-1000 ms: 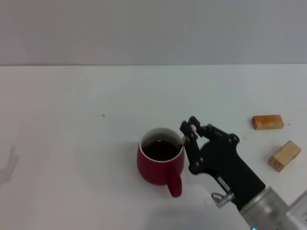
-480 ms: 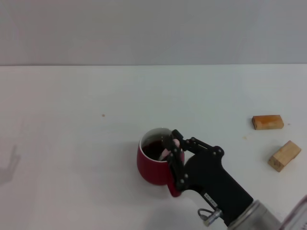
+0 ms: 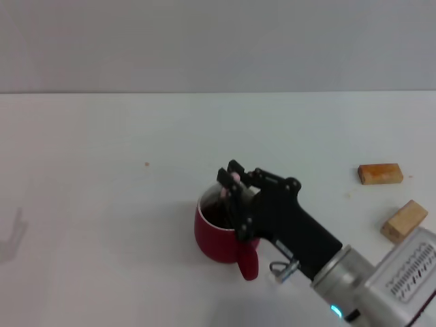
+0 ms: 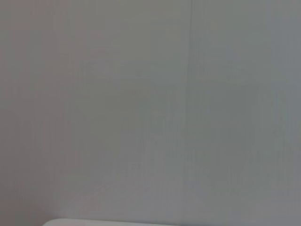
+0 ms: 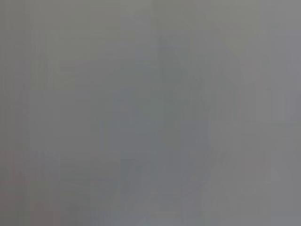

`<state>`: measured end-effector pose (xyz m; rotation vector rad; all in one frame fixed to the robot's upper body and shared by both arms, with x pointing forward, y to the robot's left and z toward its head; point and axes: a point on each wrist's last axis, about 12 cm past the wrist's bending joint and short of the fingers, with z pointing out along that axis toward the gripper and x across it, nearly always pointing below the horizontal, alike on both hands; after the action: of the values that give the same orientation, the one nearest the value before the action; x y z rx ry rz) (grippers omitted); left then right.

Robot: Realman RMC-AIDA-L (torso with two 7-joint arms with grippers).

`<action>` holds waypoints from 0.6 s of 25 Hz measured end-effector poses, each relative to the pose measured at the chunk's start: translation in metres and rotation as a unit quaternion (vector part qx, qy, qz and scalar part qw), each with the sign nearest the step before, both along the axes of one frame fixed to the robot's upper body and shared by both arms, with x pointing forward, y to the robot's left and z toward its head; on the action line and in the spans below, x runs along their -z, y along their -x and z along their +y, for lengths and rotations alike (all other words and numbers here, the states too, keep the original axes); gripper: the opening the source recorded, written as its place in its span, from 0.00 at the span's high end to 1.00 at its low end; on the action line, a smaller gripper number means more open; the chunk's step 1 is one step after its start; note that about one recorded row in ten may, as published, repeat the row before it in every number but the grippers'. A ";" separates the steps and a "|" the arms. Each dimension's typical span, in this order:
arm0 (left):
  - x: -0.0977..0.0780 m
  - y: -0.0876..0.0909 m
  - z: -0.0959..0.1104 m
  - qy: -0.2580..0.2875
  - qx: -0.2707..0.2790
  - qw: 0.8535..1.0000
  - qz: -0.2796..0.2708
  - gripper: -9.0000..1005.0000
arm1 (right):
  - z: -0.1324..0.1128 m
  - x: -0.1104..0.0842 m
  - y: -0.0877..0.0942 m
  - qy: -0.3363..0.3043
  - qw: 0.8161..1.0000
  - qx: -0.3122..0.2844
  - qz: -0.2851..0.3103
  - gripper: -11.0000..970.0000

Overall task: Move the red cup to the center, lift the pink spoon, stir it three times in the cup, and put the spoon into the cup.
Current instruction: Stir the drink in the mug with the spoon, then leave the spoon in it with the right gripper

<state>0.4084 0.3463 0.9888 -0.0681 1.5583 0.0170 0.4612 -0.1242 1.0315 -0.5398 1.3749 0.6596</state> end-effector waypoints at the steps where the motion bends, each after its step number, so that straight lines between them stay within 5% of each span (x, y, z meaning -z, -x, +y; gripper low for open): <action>1: 0.000 0.000 0.000 0.000 0.000 1.000 0.000 0.15 | -0.004 -0.001 -0.007 0.004 1.000 0.010 -0.006 0.90; 8: 0.000 0.000 0.000 0.000 0.000 1.000 0.000 0.15 | -0.021 0.003 -0.012 0.014 0.999 0.044 -0.008 0.90; 15: 0.000 0.000 -0.001 0.001 0.000 1.000 0.000 0.15 | -0.029 0.010 0.015 -0.010 0.998 0.060 0.007 0.90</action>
<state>0.4081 0.3456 0.9885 -0.0687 1.5592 0.0155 0.4463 -0.1528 1.0219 -0.4323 1.4013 0.5801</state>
